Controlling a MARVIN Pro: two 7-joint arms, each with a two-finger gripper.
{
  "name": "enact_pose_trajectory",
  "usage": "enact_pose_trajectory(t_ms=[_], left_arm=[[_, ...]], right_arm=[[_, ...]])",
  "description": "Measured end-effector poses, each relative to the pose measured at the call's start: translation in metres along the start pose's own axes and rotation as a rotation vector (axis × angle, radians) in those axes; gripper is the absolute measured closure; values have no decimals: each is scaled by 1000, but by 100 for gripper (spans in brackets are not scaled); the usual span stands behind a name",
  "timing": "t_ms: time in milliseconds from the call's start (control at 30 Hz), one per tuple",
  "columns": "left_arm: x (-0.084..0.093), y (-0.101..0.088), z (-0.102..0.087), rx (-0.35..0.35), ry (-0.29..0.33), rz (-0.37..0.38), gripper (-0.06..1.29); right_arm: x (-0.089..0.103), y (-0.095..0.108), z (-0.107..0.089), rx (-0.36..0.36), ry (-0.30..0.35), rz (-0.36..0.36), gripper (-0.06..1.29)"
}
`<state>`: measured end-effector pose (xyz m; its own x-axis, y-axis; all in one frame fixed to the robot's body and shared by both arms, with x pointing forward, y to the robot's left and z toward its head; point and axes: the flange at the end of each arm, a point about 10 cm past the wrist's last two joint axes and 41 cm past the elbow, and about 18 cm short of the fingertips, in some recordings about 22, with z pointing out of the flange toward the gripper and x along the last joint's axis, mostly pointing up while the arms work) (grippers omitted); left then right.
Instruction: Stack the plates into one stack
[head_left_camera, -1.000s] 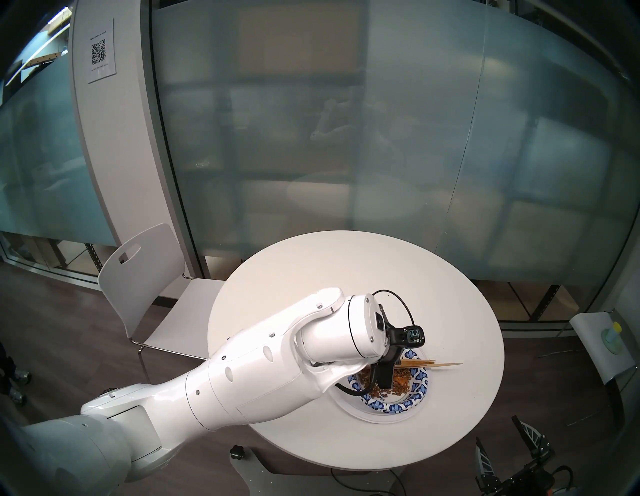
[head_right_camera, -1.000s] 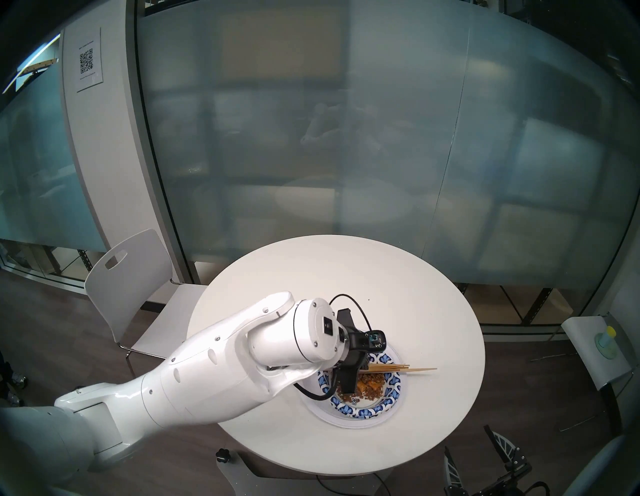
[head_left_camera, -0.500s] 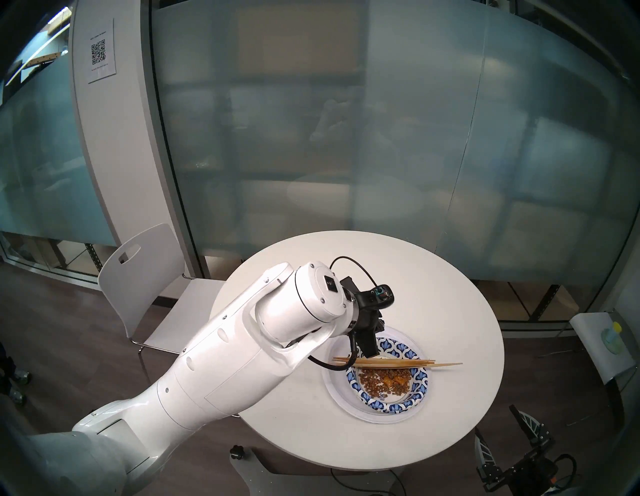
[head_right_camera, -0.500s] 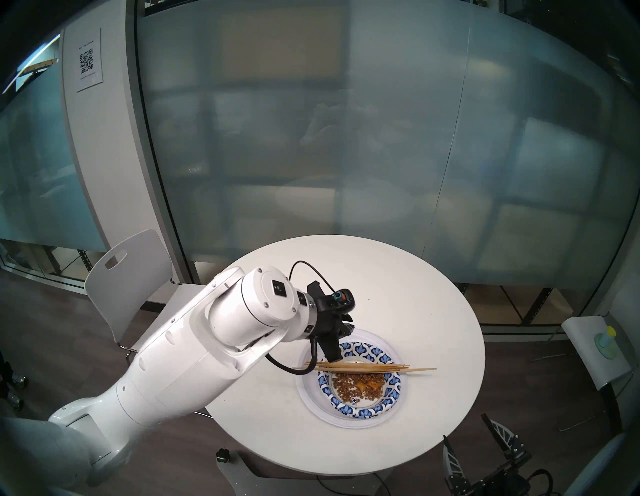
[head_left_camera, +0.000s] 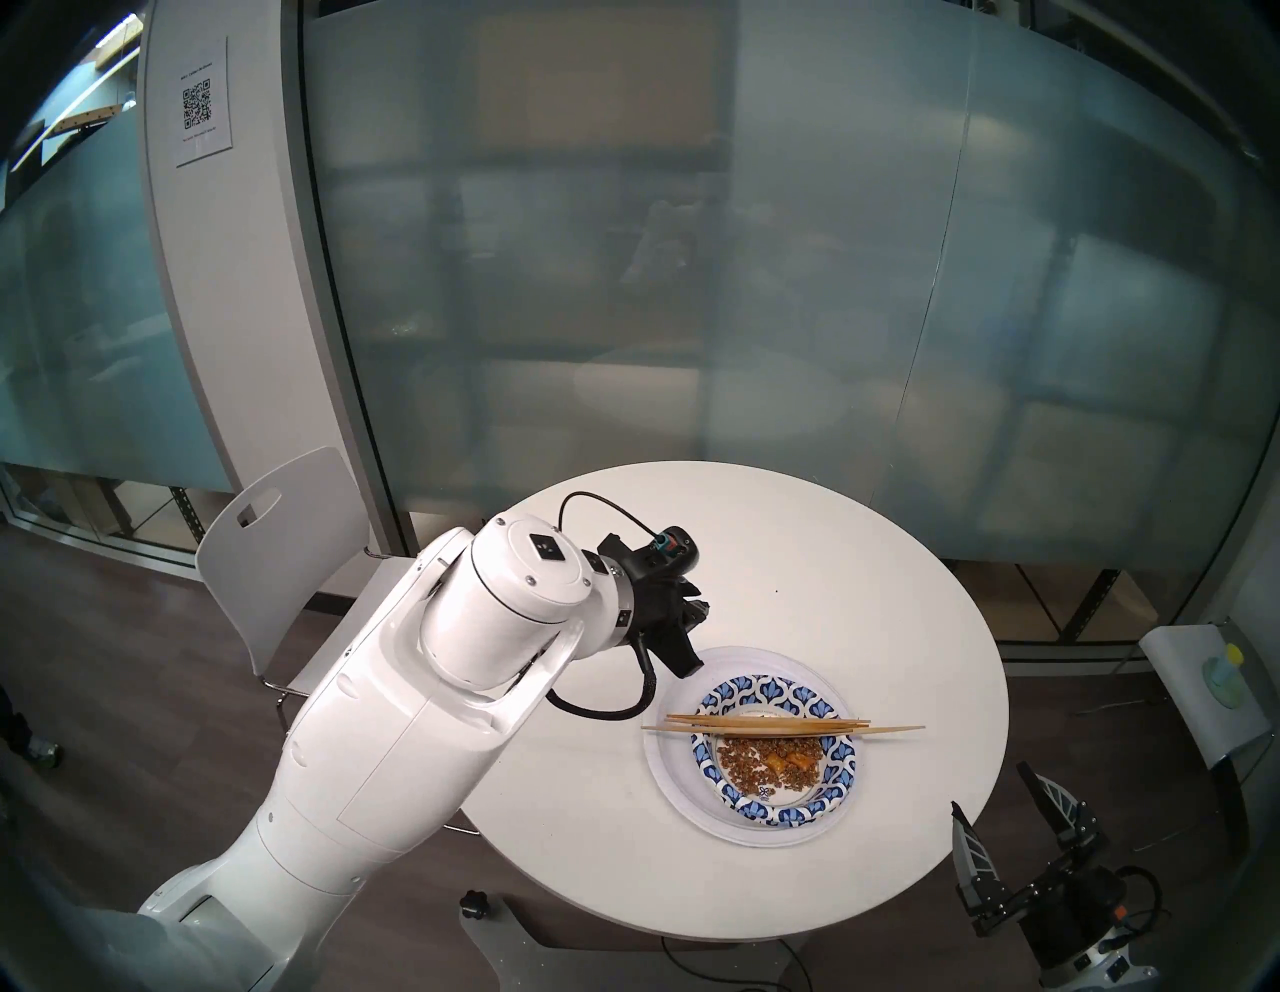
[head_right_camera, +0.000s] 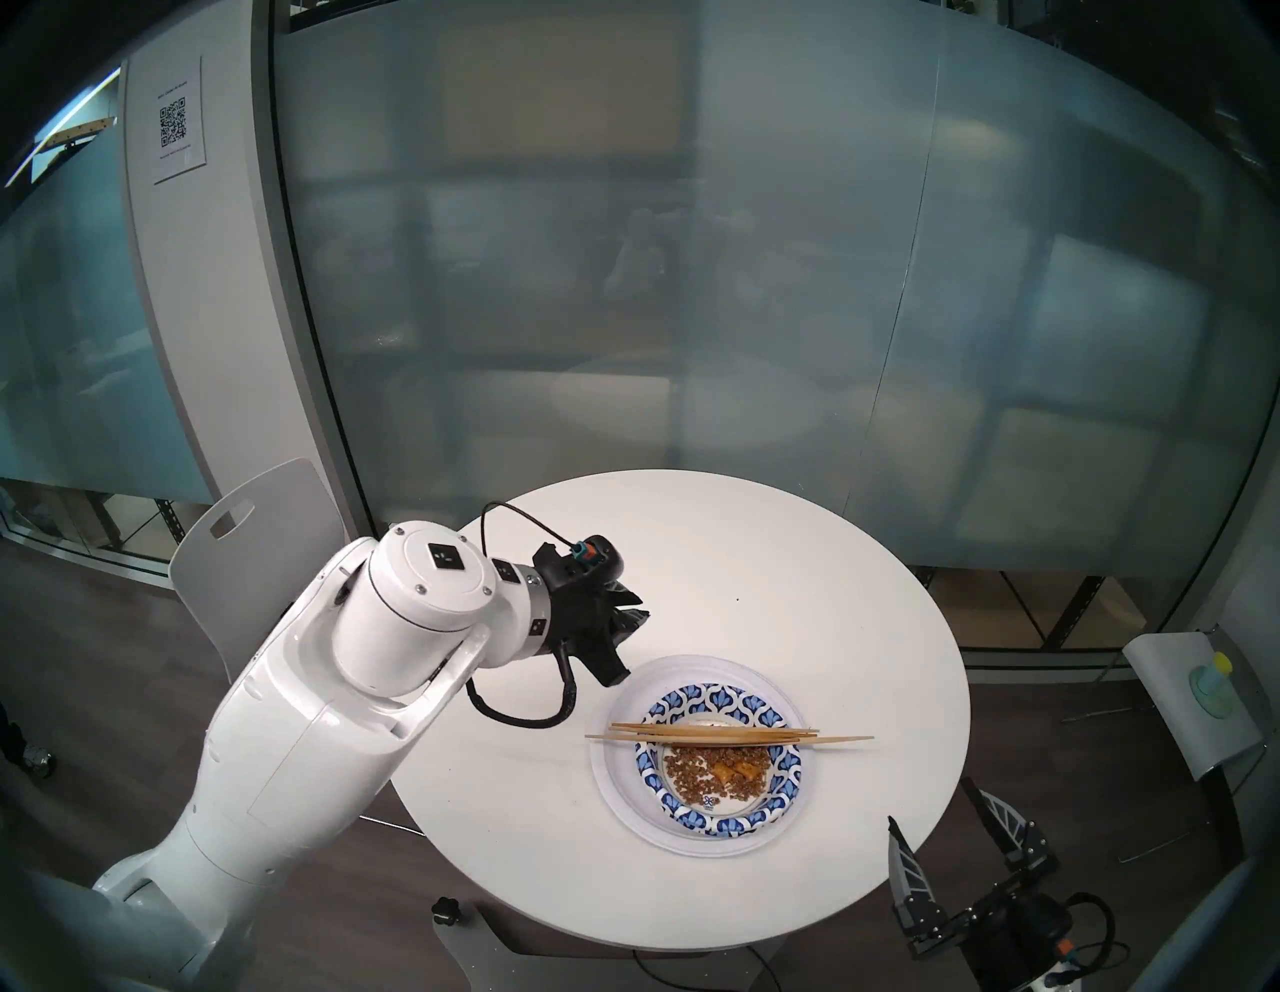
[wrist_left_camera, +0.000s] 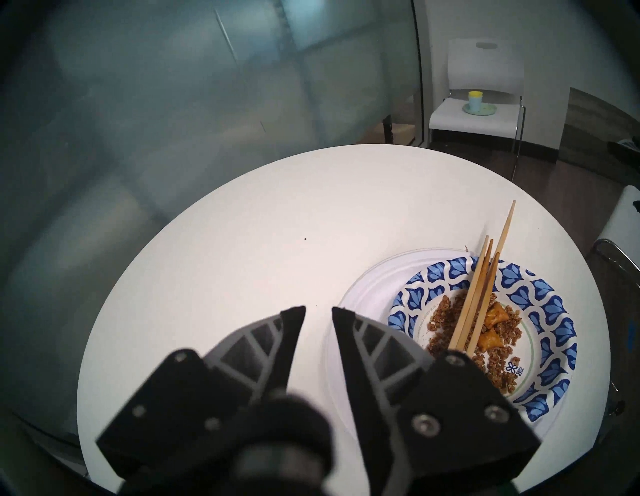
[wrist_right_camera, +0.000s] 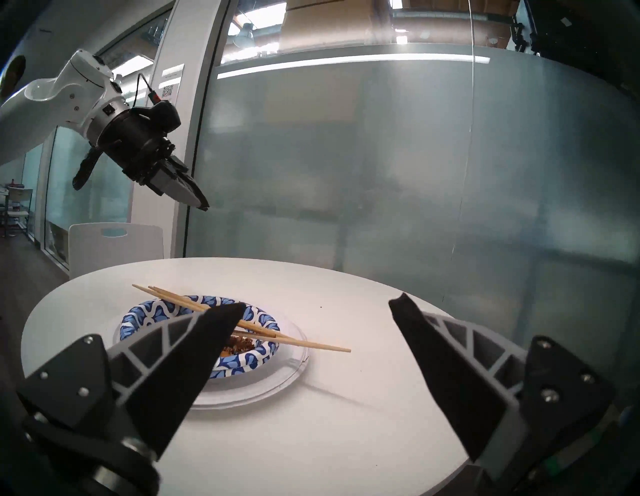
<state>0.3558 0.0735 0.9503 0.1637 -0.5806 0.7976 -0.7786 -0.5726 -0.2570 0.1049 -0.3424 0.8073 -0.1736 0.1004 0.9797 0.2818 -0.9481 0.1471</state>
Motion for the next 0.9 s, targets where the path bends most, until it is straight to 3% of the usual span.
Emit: enact_pose_trajectory(t_ms=[100,300,467,667,800,900], left_arm=[[-8,-4,-6,17,4,-39,85],[-22,-13,-24,71,25,-121,72],[-29,-18,-42,113,62,-177,71],[-38,-17,-56,154,89,-232,65],[-49,-14,-60,177,83,-273,69],[-59,-11,-61,195,74,-308,65]], right_arm=[[0,2,10,7,18,17,3],[0,9,31,22,50,48,3],[2,14,45,38,67,60,3],[1,20,61,56,77,71,3],[-1,22,73,71,78,76,3],[-5,23,82,82,74,79,3]])
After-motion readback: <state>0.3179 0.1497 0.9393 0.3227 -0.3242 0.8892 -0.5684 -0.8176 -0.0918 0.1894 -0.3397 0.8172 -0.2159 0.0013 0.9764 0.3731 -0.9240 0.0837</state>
